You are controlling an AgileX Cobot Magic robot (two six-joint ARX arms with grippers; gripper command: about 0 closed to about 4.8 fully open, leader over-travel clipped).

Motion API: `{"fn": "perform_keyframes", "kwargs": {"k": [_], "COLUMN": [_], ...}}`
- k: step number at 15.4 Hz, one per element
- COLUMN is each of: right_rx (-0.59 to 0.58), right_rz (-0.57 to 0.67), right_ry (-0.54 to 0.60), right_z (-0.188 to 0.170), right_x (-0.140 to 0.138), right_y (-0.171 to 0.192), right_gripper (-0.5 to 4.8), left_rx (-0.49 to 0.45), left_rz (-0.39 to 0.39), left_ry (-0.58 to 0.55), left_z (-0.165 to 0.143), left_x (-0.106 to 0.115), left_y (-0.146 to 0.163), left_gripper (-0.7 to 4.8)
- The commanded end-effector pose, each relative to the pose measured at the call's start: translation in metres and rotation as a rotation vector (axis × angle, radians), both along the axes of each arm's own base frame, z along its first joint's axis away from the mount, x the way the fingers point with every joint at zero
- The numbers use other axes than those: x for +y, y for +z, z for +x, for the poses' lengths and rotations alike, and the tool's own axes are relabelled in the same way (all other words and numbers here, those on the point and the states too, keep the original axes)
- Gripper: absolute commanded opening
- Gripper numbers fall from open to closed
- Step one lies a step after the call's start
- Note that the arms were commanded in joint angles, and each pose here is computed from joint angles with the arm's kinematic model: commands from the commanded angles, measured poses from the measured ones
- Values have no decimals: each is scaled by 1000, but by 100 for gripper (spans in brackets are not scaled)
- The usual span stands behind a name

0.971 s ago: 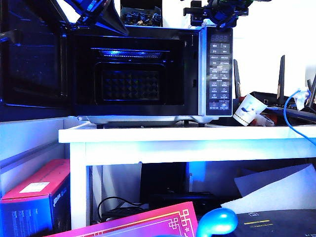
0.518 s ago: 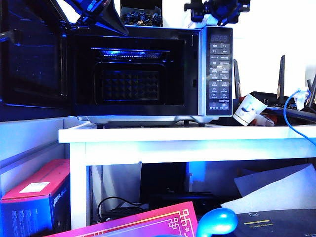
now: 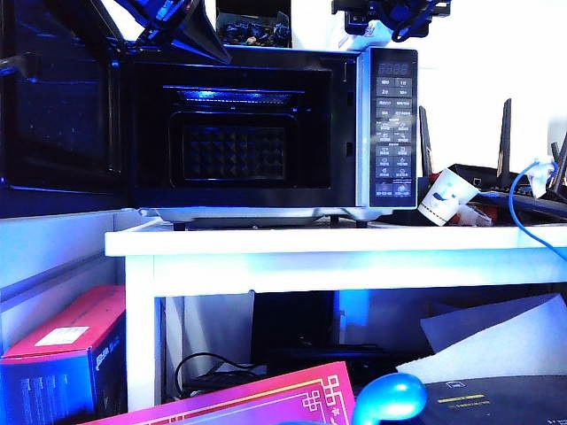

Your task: Open the microwave door, place the box of snacks from the top of the microwave inside, then close the microwave door.

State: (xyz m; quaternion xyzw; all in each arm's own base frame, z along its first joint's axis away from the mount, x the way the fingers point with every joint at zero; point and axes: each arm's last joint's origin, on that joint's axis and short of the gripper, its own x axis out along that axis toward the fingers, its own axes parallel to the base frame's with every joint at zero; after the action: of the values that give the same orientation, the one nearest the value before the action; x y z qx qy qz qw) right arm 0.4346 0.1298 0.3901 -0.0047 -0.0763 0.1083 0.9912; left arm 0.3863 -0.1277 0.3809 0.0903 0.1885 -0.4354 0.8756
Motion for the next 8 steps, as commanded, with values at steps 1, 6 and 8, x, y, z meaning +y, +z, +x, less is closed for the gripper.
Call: {"fn": "perform_keyframes", "kwargs": {"k": [1, 6, 8], "right_rx": [0, -1, -18], "right_rz": [2, 2, 7], "right_ry": [6, 6, 6], "right_z": [-3, -6, -11], "right_x": [-1, -2, -3], "right_y": [5, 8, 16], "right_gripper": [254, 252, 252], "left_rx": [-17, -17, -16], "left_rz": [-8, -8, -8], "left_ry": [-7, -7, -7], "left_z": [-1, -1, -1], "left_x": [0, 0, 0], "left_y": [3, 3, 3], "left_gripper": [-6, -6, -6]}}
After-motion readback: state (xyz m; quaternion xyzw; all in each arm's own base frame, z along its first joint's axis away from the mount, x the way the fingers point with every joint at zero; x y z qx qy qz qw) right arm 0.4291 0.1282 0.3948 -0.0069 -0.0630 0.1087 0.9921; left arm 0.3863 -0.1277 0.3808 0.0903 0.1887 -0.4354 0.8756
